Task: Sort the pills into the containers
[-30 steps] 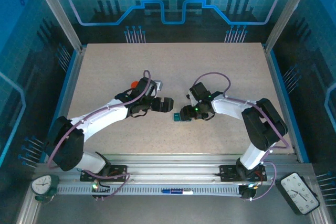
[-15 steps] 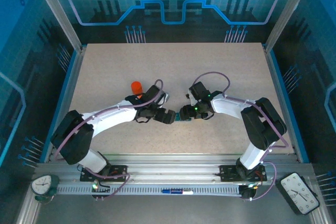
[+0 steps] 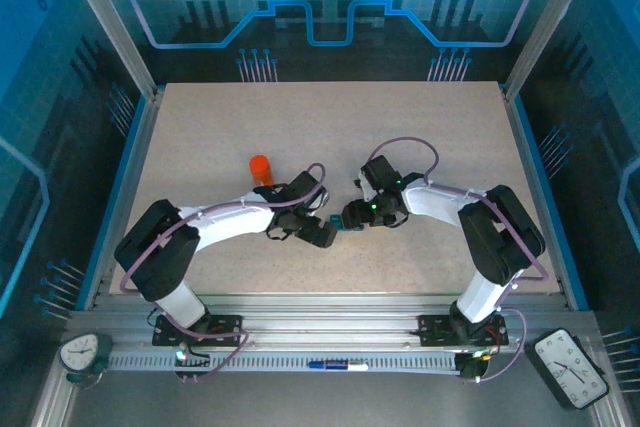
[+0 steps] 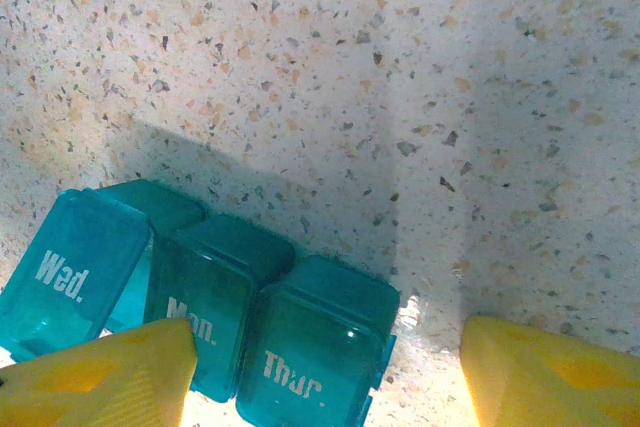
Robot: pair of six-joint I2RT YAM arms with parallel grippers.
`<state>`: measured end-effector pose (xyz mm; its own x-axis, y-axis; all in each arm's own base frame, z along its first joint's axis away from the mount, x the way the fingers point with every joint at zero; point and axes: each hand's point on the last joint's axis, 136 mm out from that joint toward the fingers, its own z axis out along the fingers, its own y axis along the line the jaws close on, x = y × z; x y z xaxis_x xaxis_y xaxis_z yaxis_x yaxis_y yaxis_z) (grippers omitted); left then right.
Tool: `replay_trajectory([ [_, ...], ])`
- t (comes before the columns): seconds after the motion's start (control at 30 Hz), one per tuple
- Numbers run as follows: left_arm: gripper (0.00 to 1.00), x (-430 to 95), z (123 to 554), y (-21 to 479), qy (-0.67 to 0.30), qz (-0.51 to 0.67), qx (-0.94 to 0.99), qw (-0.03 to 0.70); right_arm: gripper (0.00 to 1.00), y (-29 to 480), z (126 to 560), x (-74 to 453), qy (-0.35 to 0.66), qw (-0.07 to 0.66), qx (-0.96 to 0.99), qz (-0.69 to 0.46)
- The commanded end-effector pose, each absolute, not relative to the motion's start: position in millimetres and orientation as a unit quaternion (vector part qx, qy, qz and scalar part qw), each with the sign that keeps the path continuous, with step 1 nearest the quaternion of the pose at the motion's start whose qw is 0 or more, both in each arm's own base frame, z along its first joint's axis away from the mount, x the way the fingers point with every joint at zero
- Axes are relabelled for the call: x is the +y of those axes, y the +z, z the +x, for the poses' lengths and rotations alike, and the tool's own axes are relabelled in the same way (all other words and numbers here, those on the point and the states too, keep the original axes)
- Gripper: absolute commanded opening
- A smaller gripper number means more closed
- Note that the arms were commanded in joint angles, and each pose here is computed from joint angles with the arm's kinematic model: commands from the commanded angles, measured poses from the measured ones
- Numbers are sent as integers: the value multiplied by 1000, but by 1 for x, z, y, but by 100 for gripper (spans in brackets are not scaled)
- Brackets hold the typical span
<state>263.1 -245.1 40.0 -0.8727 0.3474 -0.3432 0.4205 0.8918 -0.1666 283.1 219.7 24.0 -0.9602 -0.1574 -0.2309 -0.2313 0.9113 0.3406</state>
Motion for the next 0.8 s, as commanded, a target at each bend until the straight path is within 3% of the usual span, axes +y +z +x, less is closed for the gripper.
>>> replay_trajectory([
  [0.0, 99, -252, 271, 40, -115, 210, 957, 165, 71, 5, 275, 208, 160, 68, 981, -88],
  [0.77, 99, -255, 339, 59, -105, 165, 957, 214, 70, 0, 273, 207, 162, 61, 981, -87],
])
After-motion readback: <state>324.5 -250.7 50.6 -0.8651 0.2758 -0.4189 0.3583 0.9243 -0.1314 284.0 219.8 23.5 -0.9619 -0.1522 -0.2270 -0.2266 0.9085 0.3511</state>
